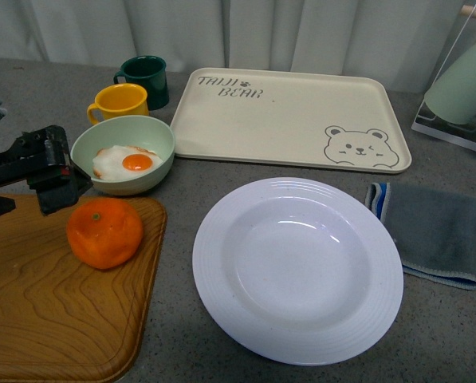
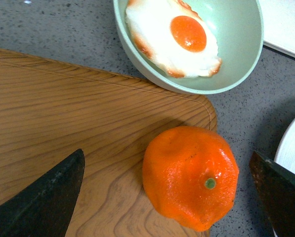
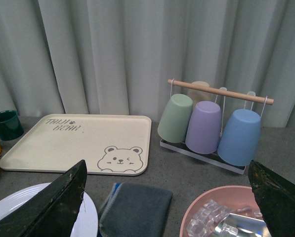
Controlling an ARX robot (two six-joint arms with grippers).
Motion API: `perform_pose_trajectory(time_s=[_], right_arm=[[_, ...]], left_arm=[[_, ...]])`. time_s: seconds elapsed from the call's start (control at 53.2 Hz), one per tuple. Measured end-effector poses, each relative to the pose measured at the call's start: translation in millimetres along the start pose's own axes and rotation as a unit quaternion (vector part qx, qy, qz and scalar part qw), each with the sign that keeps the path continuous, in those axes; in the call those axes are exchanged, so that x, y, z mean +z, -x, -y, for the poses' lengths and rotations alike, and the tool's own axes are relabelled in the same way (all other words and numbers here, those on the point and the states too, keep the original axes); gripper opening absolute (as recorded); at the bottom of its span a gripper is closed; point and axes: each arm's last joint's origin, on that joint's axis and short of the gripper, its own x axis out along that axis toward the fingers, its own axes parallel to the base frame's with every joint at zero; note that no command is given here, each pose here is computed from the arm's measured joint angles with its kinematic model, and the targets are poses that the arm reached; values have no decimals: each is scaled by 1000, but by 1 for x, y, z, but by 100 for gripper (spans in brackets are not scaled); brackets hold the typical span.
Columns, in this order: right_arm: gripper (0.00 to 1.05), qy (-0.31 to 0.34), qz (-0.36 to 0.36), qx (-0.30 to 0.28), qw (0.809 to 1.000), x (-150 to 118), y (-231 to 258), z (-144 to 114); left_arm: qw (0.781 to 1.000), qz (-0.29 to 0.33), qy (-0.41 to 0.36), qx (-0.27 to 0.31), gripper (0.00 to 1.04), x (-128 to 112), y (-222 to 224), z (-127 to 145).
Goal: Place orange and plate with both arms
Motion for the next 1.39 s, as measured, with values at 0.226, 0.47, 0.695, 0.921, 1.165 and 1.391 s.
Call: perform_pose_trajectory(time_s=[0.226, 0.47, 0.695, 0.921, 1.165, 1.391], right_arm=[[95, 0, 0, 0, 1000, 0, 0, 0], [95, 0, 0, 0, 1000, 0, 0, 0], [95, 0, 0, 0, 1000, 0, 0, 0], [95, 0, 0, 0, 1000, 0, 0, 0], [95, 0, 0, 0, 1000, 0, 0, 0], [95, 0, 0, 0, 1000, 0, 0, 0]], left_arm=[[998, -35, 0, -43, 98, -1, -9, 8], [997, -63, -26, -33, 98, -7, -28, 13], [996, -75, -41, -30, 98, -11, -34, 16], [995, -80, -50, -38, 60, -12, -31, 23], [992, -43, -49, -112, 49, 4, -10, 74], [981, -75, -103, -145, 48, -17, -39, 134]])
